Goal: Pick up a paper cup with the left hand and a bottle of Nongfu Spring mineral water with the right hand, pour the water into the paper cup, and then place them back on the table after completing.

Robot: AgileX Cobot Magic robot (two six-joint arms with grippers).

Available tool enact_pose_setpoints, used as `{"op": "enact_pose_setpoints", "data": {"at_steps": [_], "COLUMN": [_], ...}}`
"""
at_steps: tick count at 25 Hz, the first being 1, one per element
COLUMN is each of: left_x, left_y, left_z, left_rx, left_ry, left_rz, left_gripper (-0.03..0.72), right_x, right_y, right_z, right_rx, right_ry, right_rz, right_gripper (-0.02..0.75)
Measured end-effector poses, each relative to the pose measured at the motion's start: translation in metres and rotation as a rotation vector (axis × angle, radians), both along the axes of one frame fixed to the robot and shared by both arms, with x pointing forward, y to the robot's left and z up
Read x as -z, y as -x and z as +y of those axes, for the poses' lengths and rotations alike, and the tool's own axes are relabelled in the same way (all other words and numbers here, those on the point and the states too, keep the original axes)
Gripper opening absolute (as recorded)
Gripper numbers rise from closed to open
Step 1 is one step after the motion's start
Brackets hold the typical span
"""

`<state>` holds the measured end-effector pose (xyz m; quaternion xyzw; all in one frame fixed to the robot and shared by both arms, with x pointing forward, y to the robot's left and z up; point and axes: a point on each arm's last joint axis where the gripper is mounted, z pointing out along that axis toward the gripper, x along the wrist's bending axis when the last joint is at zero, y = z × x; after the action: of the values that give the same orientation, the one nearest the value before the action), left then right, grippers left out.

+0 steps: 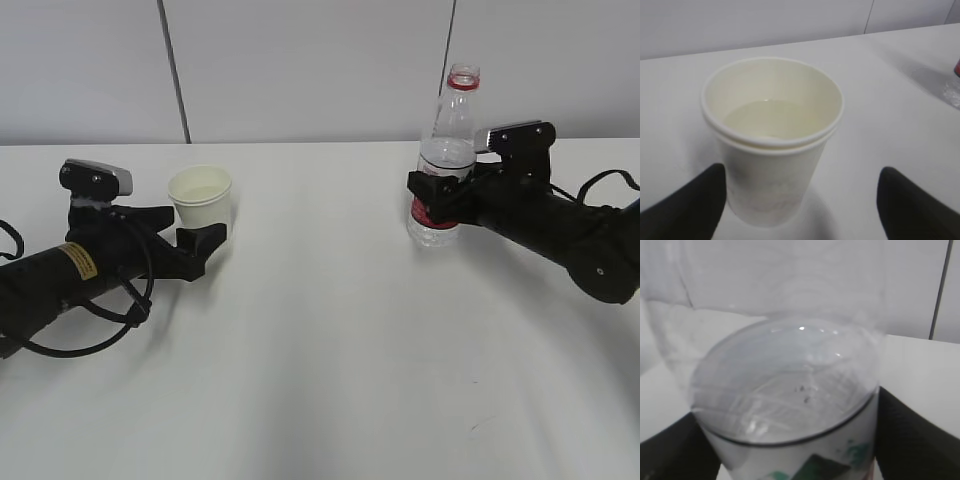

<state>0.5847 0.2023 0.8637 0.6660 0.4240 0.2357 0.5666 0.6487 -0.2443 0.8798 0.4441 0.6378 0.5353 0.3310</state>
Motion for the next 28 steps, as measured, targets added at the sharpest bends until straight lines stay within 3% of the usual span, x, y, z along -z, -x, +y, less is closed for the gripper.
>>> {"op": "enact_pose_setpoints", "data": {"at_steps": [17, 28], "left_x": [0.0, 0.0], "left_y": [0.0, 0.0], "left_z": [0.0, 0.0], "left_rx": [0.001, 0.001], "left_ry": [0.0, 0.0], "left_rz": [0.0, 0.0], "left_gripper": [0.563, 0.563], "right_x": [-0.006, -0.005], "right_y": [0.01, 0.016], "right_z": [-0.001, -0.001], "right_rx": [0.001, -0.007], "right_ry": [0.002, -0.002], "right_rz": [0.011, 0.021], "right_gripper": [0.598, 0.659]}}
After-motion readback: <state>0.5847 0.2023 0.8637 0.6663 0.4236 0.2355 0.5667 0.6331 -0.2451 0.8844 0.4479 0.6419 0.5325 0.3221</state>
